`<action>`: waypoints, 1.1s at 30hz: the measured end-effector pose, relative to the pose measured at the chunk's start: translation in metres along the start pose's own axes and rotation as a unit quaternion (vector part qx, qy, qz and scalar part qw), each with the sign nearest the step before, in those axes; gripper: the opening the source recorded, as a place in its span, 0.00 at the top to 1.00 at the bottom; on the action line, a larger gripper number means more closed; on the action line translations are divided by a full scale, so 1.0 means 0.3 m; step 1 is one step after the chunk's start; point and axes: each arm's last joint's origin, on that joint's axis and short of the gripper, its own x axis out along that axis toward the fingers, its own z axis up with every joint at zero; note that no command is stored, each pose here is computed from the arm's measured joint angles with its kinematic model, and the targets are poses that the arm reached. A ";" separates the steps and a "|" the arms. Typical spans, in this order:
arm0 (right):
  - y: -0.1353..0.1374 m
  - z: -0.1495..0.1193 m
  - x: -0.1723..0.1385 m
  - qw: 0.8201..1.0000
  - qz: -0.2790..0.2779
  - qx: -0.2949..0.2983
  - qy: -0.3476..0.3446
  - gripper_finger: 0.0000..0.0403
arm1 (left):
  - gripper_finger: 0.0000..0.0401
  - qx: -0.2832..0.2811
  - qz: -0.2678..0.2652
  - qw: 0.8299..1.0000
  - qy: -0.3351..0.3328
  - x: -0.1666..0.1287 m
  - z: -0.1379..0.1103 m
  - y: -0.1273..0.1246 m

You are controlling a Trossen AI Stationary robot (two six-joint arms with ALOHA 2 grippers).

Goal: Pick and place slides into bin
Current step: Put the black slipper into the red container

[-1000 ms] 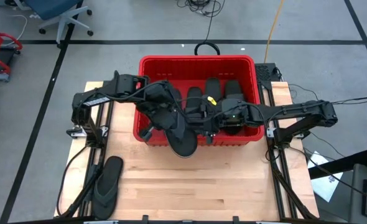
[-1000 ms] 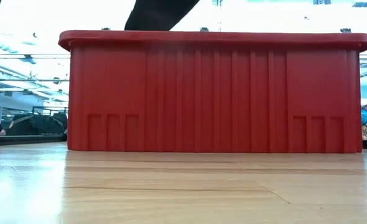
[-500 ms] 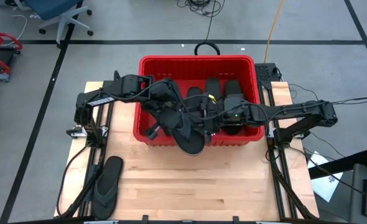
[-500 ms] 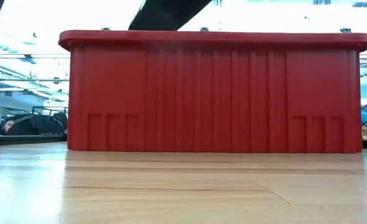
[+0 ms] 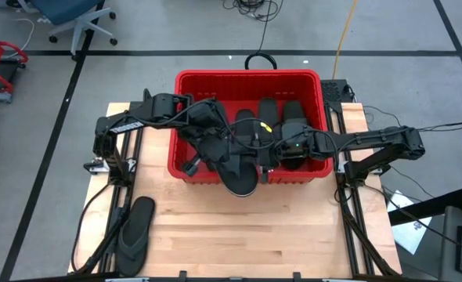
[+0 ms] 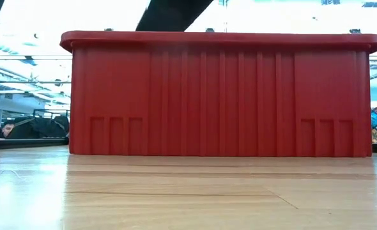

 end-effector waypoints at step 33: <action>-0.072 -0.136 -0.019 0.970 -0.127 0.028 0.205 1.00 | 0.46 -0.242 0.158 0.956 0.055 -0.188 -0.009 -0.159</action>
